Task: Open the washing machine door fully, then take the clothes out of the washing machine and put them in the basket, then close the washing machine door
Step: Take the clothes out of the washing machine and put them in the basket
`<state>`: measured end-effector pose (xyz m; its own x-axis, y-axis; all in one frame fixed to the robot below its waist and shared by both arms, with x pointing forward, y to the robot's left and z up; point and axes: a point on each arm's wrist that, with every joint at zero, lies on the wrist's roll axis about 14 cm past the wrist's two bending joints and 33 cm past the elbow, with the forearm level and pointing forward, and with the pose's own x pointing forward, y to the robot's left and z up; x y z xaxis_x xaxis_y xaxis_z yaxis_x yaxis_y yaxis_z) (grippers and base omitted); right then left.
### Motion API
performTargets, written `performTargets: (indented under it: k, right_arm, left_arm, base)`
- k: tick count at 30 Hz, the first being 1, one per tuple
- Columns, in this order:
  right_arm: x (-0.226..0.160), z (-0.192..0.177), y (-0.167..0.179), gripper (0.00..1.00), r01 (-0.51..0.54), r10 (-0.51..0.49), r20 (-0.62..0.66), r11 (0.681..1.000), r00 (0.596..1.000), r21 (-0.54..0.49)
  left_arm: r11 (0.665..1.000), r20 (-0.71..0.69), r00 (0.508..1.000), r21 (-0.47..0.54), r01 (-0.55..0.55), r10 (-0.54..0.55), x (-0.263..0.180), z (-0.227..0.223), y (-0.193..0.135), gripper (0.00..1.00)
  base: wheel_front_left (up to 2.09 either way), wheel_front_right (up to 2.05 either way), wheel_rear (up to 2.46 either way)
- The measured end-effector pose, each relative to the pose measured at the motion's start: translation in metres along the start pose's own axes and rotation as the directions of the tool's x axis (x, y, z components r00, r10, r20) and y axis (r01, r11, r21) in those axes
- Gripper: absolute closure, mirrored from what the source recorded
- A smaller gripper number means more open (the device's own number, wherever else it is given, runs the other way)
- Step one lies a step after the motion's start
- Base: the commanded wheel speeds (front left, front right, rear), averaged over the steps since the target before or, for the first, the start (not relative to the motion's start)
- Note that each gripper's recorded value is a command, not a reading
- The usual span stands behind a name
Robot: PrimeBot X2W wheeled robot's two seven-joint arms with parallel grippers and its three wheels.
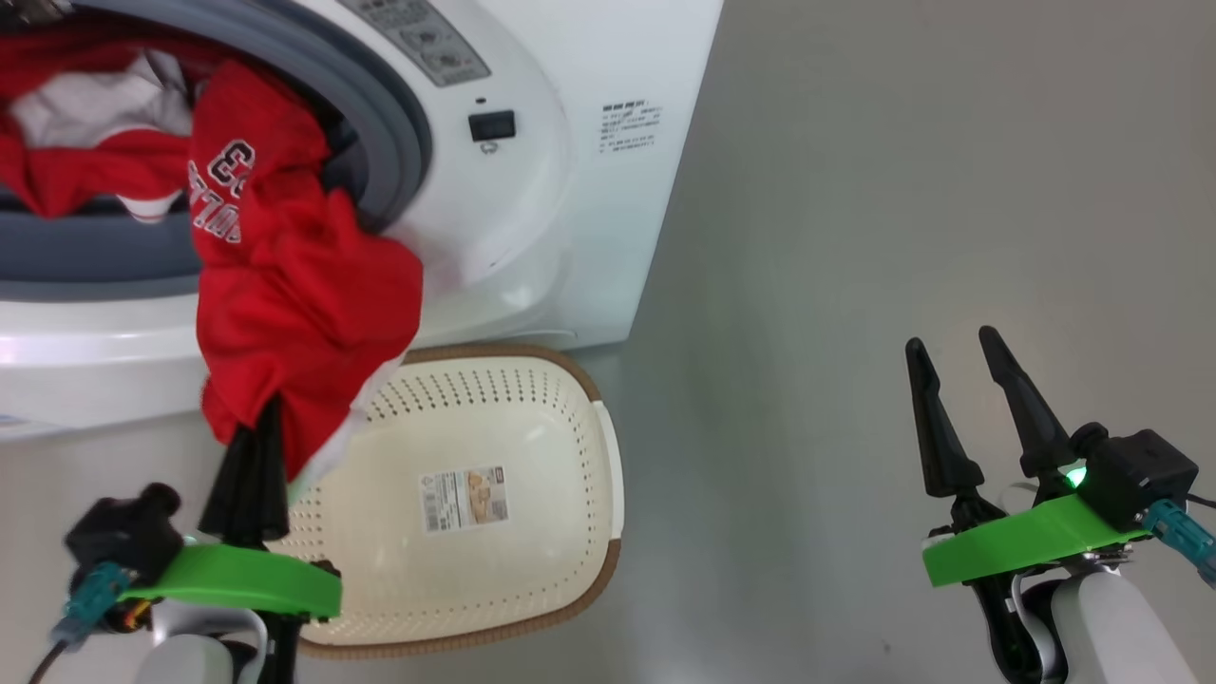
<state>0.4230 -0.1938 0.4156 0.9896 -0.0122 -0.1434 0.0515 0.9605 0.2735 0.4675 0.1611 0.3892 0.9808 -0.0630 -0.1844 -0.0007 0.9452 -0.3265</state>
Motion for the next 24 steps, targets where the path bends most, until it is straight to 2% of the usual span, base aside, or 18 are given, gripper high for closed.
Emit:
performTargets:
  k: [6,15,18,21,24]
  right_arm:
    - [0.012,-0.009,-0.002,0.0,0.001,-0.001,-0.017,1.0,1.0,-0.001]
    - [0.028,-0.028,-0.008,0.0,0.014,-0.014,-0.052,1.0,0.999,0.008]
    - [0.034,-0.033,-0.01,0.0,0.016,-0.016,-0.06,1.0,0.998,0.007]
    - [0.039,-0.037,-0.011,0.0,0.017,-0.016,-0.064,1.0,0.998,0.008]
    - [0.04,-0.043,-0.014,0.0,0.024,-0.023,-0.077,1.0,0.997,0.009]
  left_arm:
    - [1.0,-0.16,0.987,0.011,-0.006,0.008,0.007,-0.052,0.008,1.0]
    - [1.0,-0.296,0.955,-0.005,0.017,-0.018,0.028,-0.1,0.006,0.98]
    - [1.0,-0.314,0.949,-0.001,0.027,-0.025,0.038,-0.108,0.006,0.94]
    - [1.0,-0.327,0.945,-0.004,0.027,-0.027,0.047,-0.114,0.008,0.86]
    - [1.0,-0.342,0.94,-0.01,0.019,-0.022,0.053,-0.12,0.011,0.72]
  base:
    - [0.0,0.0,0.0]
    - [0.0,0.0,0.0]
    - [0.0,0.0,0.0]
    - [0.0,0.0,0.0]
    - [0.0,0.0,0.0]
